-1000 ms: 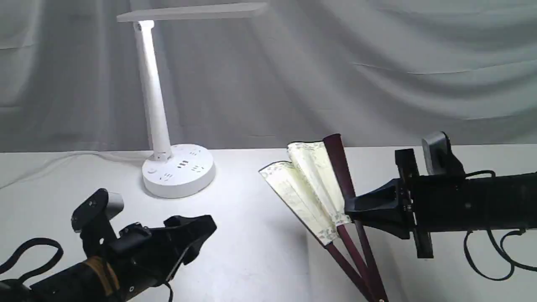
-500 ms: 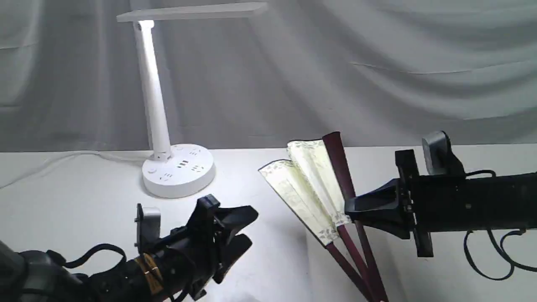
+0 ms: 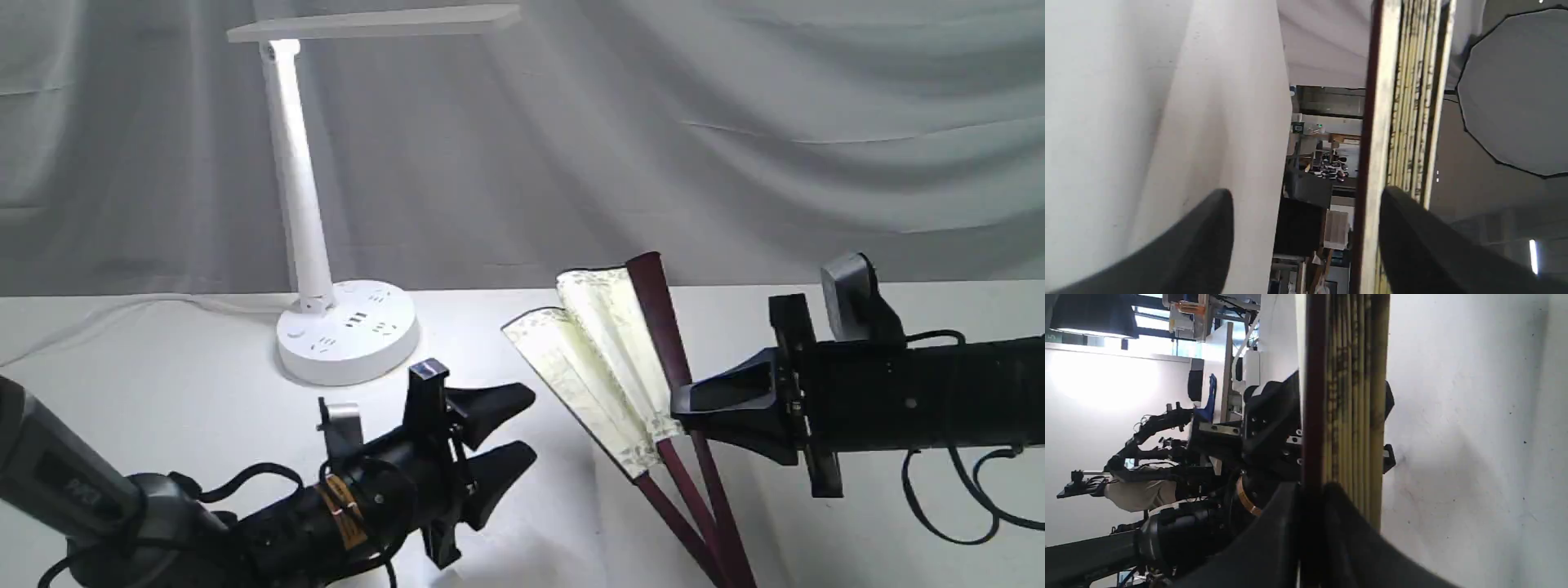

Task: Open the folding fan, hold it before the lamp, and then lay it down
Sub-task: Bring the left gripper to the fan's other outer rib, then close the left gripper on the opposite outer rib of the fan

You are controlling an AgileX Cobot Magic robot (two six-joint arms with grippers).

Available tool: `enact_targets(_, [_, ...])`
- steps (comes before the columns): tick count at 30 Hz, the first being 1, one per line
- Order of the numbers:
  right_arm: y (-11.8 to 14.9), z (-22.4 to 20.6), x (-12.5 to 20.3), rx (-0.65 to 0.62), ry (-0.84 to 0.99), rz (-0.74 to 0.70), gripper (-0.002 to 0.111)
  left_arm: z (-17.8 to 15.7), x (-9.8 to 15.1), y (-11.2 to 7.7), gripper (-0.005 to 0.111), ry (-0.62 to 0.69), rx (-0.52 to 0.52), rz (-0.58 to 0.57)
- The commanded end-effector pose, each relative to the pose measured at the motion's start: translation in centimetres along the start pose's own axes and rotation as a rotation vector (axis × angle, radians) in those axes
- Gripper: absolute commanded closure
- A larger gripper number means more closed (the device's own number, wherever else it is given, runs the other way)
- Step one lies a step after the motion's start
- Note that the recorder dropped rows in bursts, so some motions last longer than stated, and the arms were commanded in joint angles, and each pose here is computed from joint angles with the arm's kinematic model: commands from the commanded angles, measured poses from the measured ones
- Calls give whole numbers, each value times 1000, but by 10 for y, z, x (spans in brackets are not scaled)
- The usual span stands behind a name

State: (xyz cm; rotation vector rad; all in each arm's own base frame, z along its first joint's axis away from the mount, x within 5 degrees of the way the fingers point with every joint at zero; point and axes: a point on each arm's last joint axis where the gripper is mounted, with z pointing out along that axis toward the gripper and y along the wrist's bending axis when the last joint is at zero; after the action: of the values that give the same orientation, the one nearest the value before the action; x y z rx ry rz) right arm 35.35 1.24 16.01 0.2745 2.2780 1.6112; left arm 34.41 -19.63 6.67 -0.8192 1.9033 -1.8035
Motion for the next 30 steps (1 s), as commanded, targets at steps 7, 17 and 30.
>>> enact_targets(7, [7, -2, -2, -30, -30, -40, 108, 21, 8, -19, 54, 46, 84, 30])
enact_targets(17, [7, -2, -2, -28, -26, -42, 108, 37, 18, -20, 54, 32, 40, 38])
enact_targets(30, [6, -2, -2, -26, -23, -43, 108, 36, 17, -25, 54, 17, 116, 12])
